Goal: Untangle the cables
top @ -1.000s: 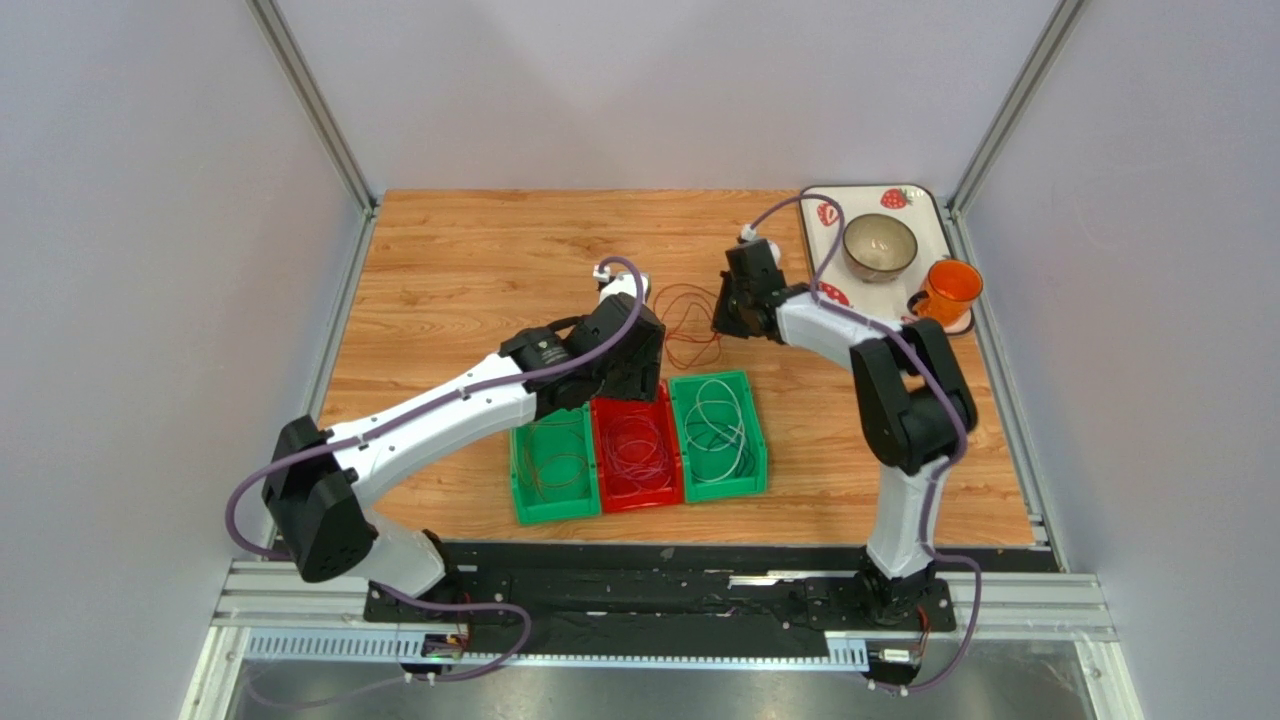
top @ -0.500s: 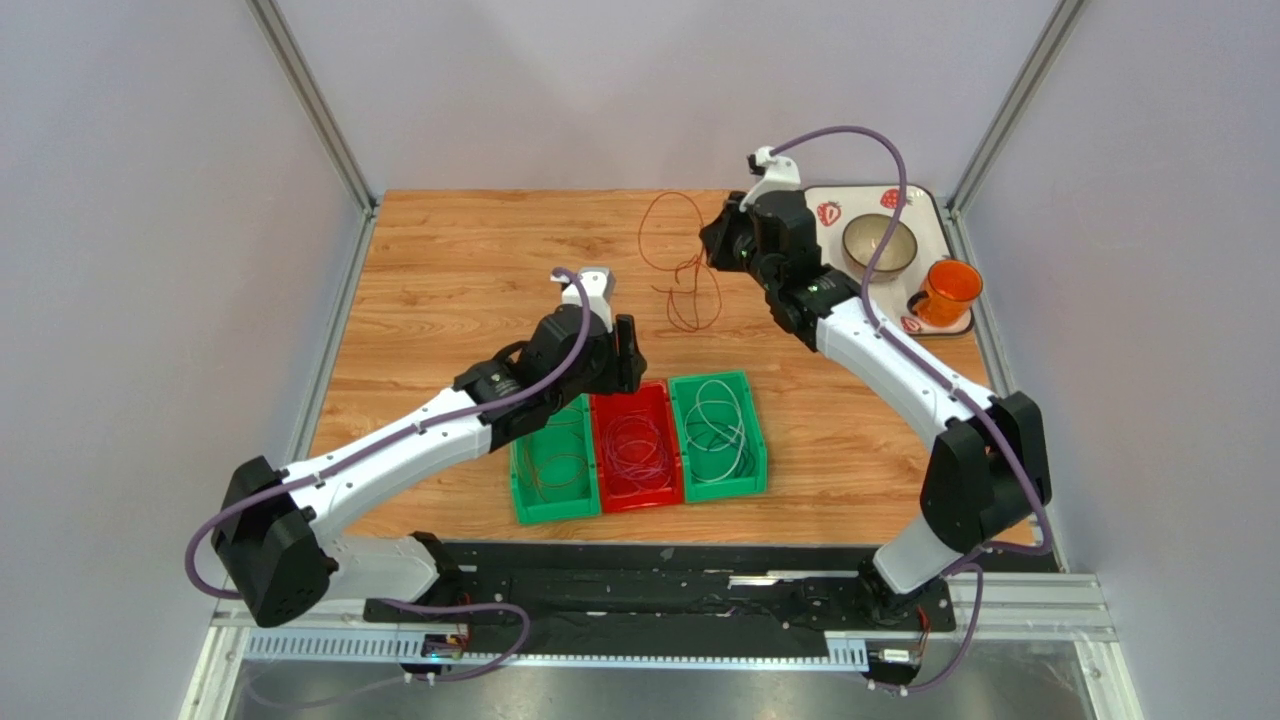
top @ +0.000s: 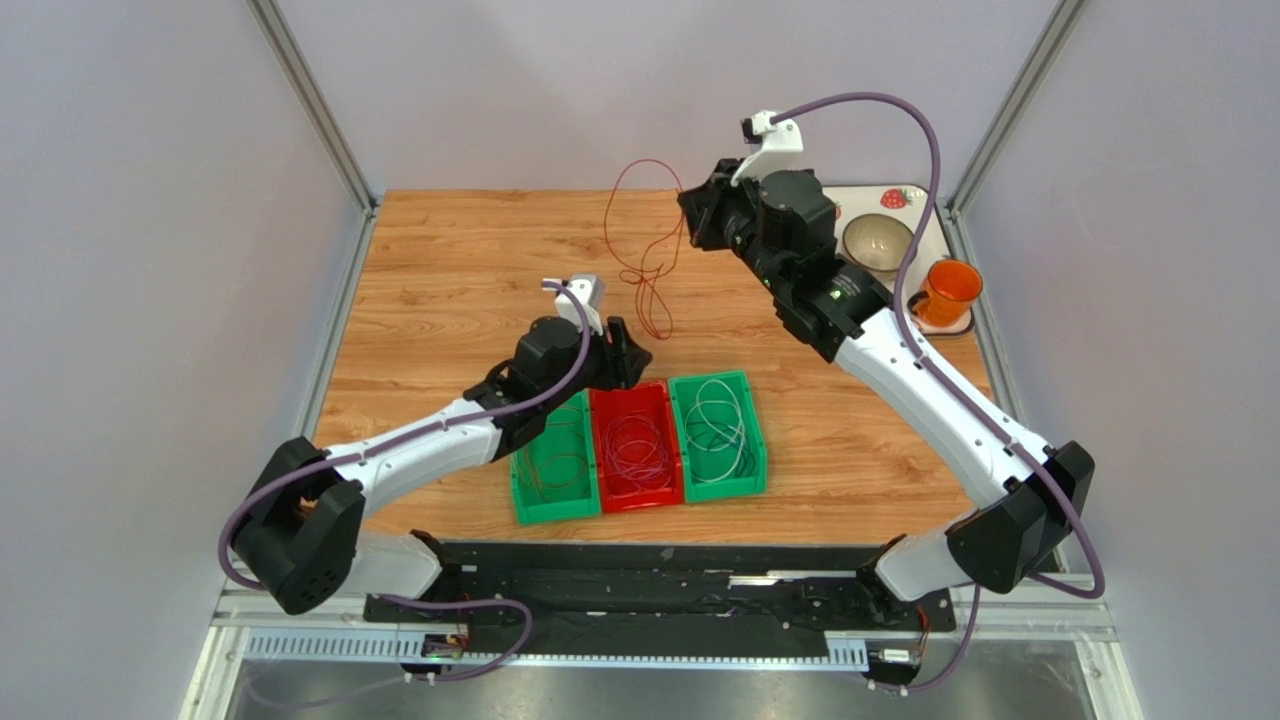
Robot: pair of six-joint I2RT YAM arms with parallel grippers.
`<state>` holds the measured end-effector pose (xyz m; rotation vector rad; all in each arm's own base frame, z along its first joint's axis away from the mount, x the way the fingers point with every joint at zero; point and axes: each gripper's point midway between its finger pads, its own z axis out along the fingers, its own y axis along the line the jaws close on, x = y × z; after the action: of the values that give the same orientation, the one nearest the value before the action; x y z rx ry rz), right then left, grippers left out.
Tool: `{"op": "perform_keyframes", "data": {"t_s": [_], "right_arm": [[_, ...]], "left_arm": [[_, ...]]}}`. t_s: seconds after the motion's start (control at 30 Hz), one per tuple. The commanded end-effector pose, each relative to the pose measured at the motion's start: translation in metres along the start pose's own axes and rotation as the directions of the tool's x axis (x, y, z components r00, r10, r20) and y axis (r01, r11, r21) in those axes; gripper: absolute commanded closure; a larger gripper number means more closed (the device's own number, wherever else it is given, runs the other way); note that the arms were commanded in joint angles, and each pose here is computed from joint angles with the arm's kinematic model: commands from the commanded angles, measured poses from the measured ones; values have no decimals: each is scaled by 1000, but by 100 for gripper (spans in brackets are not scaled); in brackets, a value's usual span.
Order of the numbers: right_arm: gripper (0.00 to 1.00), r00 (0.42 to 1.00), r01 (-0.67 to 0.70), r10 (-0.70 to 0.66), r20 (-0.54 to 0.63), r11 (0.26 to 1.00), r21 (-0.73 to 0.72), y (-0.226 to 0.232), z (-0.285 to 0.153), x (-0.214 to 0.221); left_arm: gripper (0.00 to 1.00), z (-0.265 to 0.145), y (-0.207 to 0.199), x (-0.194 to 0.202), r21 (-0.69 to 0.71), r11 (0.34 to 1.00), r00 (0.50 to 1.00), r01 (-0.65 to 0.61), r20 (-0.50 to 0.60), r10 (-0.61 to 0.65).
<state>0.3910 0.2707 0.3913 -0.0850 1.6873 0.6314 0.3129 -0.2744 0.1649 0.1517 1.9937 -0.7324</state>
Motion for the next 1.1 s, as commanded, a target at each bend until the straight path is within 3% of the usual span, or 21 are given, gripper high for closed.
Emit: {"op": "perform_keyframes", "data": {"t_s": [0.0,0.3,0.57,0.67,0.73,0.8,0.83,0.87,1.0,1.07], "right_arm": [[100,998,7,-9,56,1000,23,12,-8,-28],[100,997,36,-39,62,998,50,20,-8,-29],[100,997,36,-39,65,998,45,23,-12,-31],[100,997,36,-38,67,999,38,26,-14,-32],[100,997,35,-37,70,999,34,27,-15,-34],[100,997,39,-41,70,999,31,28,-16,-34],[100,996,41,-43,74,999,33,28,-17,-36],[100,996,46,-49,77,998,32,28,-18,-36],[100,993,52,-57,106,997,49,27,-20,-46],[100,990,63,-68,124,997,46,29,-22,-56]], "left_arm": [[39,-14,-30,-34,163,987,985,8,170,-36],[38,-29,-50,-38,292,956,974,-12,220,-56],[38,-22,-54,-49,299,954,966,16,241,-92],[46,-20,-52,-53,277,961,963,16,254,-90],[67,-18,-48,-58,249,968,960,18,266,-86],[80,-18,-47,-57,240,971,962,12,263,-76],[80,-20,-49,-59,246,969,962,8,263,-75],[79,-25,-51,-61,255,967,962,1,265,-70],[46,-46,-68,-61,336,939,968,-79,249,-8],[43,-54,-61,-56,296,948,973,-118,224,51]]}}
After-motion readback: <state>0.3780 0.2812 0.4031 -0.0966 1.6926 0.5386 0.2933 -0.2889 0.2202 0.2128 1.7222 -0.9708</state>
